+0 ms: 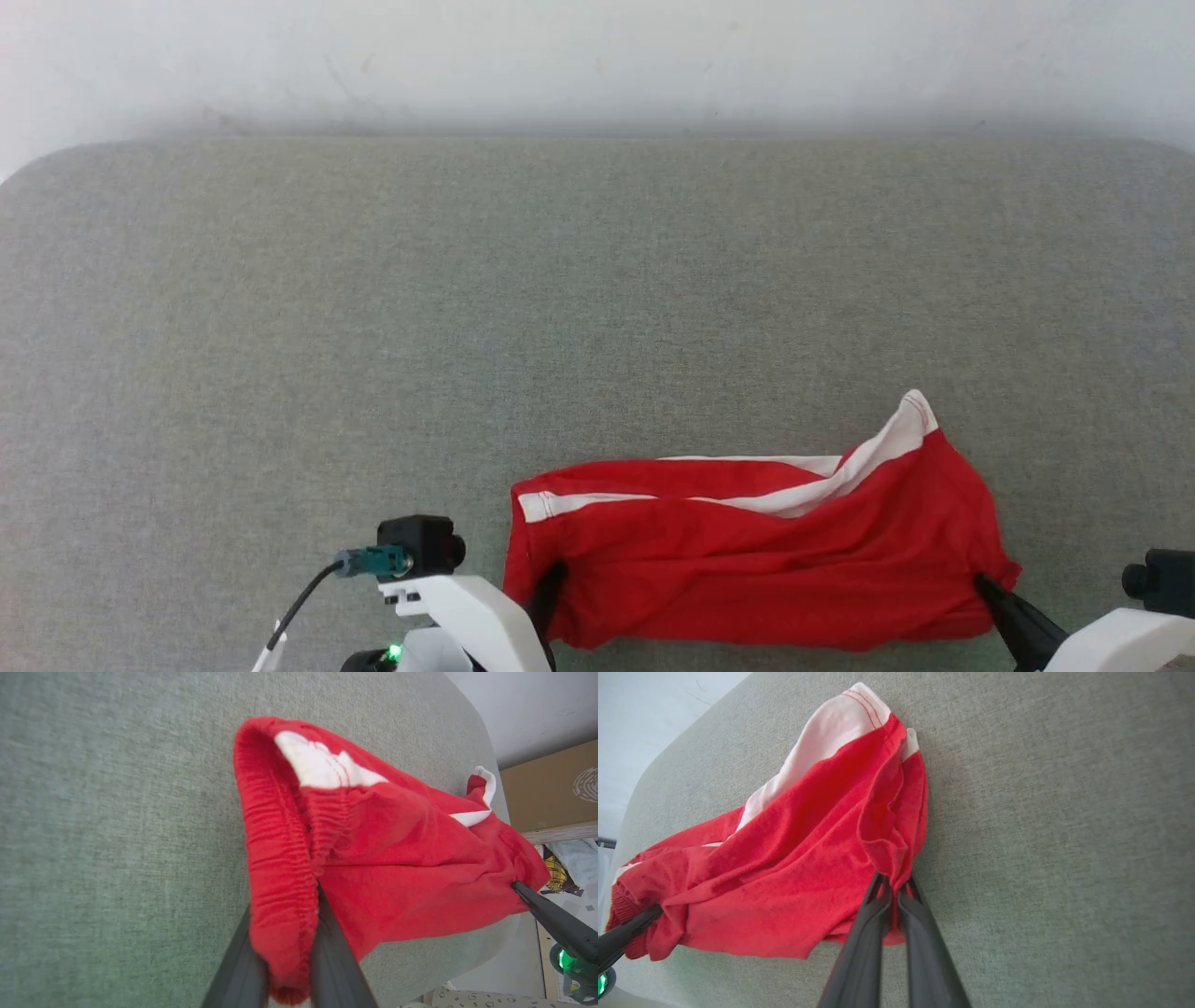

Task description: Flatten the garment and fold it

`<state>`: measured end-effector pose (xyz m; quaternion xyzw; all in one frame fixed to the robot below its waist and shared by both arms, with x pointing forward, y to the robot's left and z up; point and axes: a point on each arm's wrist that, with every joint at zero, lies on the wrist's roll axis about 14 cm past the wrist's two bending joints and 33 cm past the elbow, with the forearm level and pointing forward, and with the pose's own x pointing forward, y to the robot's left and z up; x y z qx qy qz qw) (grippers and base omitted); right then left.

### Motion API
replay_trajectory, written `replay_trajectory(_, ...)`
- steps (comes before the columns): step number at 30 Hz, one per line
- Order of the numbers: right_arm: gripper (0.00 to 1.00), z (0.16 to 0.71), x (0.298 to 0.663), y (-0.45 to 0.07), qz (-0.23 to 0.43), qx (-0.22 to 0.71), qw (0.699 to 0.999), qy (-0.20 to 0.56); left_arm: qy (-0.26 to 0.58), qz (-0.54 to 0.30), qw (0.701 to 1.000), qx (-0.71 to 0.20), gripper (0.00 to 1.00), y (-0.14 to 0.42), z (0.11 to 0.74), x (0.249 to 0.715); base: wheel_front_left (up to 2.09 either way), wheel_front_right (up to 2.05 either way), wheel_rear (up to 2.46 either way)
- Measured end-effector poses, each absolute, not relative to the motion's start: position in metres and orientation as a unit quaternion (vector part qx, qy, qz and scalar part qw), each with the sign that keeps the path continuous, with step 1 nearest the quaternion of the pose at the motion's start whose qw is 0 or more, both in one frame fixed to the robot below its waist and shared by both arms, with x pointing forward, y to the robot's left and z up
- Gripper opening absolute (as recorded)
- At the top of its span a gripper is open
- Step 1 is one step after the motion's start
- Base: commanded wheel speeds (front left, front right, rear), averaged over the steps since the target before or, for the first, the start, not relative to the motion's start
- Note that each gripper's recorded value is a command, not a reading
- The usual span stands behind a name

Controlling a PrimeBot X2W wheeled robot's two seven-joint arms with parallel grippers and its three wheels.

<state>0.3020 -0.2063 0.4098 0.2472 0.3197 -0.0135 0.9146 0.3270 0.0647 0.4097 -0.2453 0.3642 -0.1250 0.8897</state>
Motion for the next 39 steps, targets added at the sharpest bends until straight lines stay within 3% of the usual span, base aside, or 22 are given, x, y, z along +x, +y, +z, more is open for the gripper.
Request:
replay_trajectory(1,0.33,0.409,0.301,-0.207,-0.016,0.249,0.915,0.318,0.364,-0.124,0.890,-0.245,0.30,0.064,0.409,0.327,0.00,0.00,0.00)
replay_trajectory(2,0.50,0.408,0.301,-0.208,-0.018,0.248,0.916,0.315,0.364,-0.123,0.890,-0.245,0.38,0.064,0.408,0.327,0.00,0.00,0.00)
replay_trajectory(3,0.95,0.408,0.302,-0.208,-0.019,0.248,0.917,0.313,0.364,-0.121,0.890,-0.247,0.47,0.063,0.407,0.327,0.00,0.00,0.00)
replay_trajectory(4,1.00,0.408,0.302,-0.208,-0.019,0.247,0.917,0.312,0.363,-0.120,0.890,-0.247,0.55,0.064,0.407,0.327,0.00,0.00,0.00)
replay_trajectory(5,1.00,0.408,0.303,-0.207,-0.018,0.246,0.918,0.311,0.363,-0.118,0.891,-0.246,0.73,0.064,0.406,0.326,0.00,0.00,0.00)
replay_trajectory(6,1.00,0.408,0.304,-0.206,-0.015,0.245,0.918,0.311,0.362,-0.115,0.892,-0.247,1.00,0.066,0.405,0.327,0.00,0.00,0.00)
replay_trajectory(12,1.00,0.420,0.311,-0.201,-0.001,0.237,0.925,0.297,0.328,-0.096,0.904,-0.259,1.00,0.074,0.414,0.336,0.00,0.00,0.00)
replay_trajectory(17,1.00,0.440,0.315,-0.221,-0.023,0.214,0.941,0.262,0.246,-0.058,0.928,-0.273,1.00,0.098,0.440,0.351,0.00,0.00,0.00)
replay_trajectory(22,1.00,0.444,0.317,-0.238,-0.048,0.180,0.950,0.250,0.124,-0.005,0.968,-0.218,1.00,0.141,0.477,0.366,0.00,0.00,0.00)
replay_trajectory(27,1.00,0.429,0.317,-0.231,-0.042,0.171,0.946,0.274,0.017,0.017,0.989,-0.147,1.00,0.165,0.511,0.371,0.00,0.00,0.00)
replay_trajectory(31,1.00,0.411,0.318,-0.223,-0.034,0.150,0.940,0.304,-0.007,0.026,0.995,-0.100,1.00,0.172,0.516,0.371,0.00,0.00,0.00)
replay_trajectory(39,1.00,0.379,0.320,-0.205,-0.017,0.158,0.924,0.348,0.000,0.035,0.995,-0.093,1.00,0.177,0.509,0.369,0.00,0.00,0.00)
